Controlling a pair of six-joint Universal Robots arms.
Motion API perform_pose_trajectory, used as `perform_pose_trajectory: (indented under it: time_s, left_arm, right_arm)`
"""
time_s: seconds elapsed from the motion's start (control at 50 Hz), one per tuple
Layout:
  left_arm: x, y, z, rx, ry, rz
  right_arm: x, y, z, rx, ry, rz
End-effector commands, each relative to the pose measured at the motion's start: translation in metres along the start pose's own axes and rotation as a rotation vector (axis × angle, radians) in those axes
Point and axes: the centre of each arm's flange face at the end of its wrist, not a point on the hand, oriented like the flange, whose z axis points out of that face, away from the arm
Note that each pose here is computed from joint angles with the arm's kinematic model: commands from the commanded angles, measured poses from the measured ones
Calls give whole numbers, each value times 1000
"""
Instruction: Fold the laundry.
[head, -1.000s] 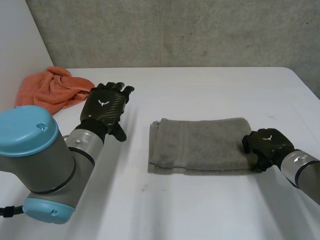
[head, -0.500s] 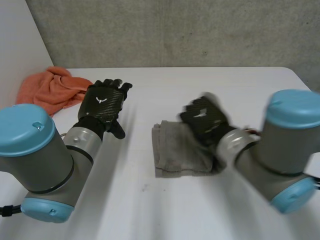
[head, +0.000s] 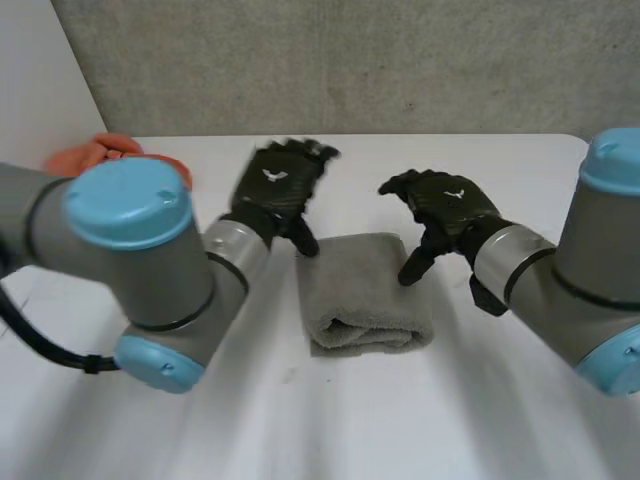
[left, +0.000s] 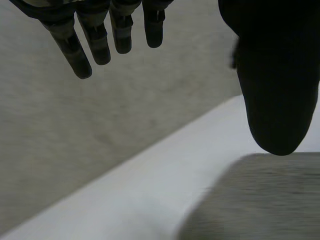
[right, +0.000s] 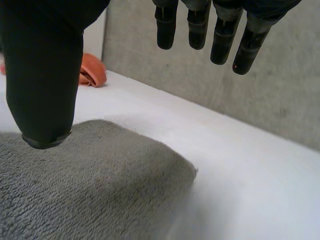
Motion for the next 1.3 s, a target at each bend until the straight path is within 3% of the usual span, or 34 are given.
perform_pose_trajectory:
  time_s: [0.02,0.2,0.36,0.48,0.7,0.86,1.04,1.12,1.3]
  left_arm:
    - [26,45,10,-199,142,-115]
    - [8,82,4,-353,-41,-73]
    - [11,81,-1,-382,-13,35]
    - [16,62,-4,-337,20,56]
    - [-2,-22,-23,-135,72,27]
    - [-11,-55,-45,-110,134,-16]
    - [-6,-54,-51,-147,192,-39]
    - [-7,-54,-51,-149,191,-41]
    - [-6,-51,-52,-157,191,-43]
  right_arm:
    - [4,31,18,-135,-7,1]
    - [8,70,38,-266,-26,-60]
    - [8,77,38,-300,-42,-203]
    - [8,59,32,-251,-36,-209]
    - [13,23,-6,-70,85,-98]
    - [36,53,-25,-171,190,78]
    - [26,93,-22,-287,120,190]
    - [20,98,-14,-275,83,259]
    - [-2,98,0,-250,8,269]
